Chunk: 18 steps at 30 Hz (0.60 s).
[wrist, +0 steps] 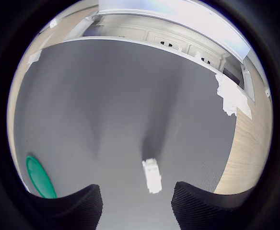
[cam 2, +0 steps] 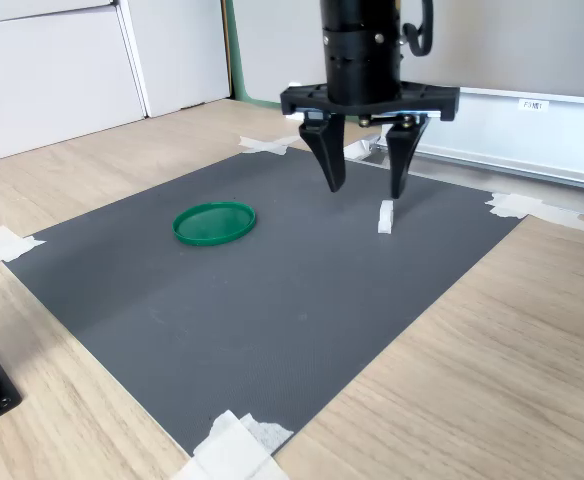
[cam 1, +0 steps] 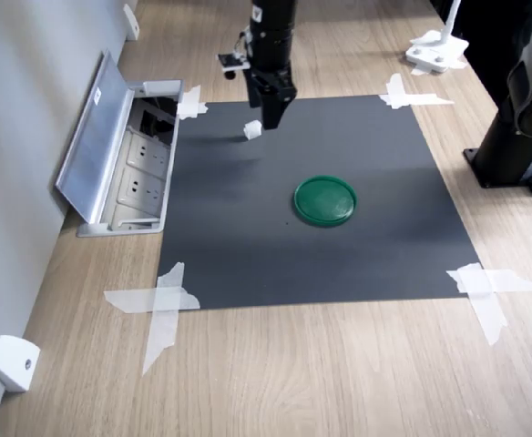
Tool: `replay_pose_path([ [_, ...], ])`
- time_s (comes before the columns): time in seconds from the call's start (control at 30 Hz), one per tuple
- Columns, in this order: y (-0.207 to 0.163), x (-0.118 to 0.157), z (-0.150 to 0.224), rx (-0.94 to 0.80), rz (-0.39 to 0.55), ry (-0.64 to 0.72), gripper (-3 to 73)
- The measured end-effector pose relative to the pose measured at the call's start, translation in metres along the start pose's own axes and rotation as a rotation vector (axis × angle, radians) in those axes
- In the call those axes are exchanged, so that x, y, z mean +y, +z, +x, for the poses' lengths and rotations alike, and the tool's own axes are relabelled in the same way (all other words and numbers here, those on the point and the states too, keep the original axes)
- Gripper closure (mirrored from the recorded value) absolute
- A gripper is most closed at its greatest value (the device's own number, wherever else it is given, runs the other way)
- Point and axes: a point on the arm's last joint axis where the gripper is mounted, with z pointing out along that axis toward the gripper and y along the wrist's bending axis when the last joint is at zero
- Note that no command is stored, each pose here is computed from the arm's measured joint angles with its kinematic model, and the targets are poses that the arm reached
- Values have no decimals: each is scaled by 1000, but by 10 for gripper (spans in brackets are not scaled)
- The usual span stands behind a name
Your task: Grasp a white terminal and put it on the green lid.
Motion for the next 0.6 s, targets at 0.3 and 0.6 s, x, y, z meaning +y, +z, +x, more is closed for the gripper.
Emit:
replay_pose_path([
  [0.3,26,-2,-2,47,-27,7,89],
  [0.6,36,-3,-2,57,-25,4,322],
])
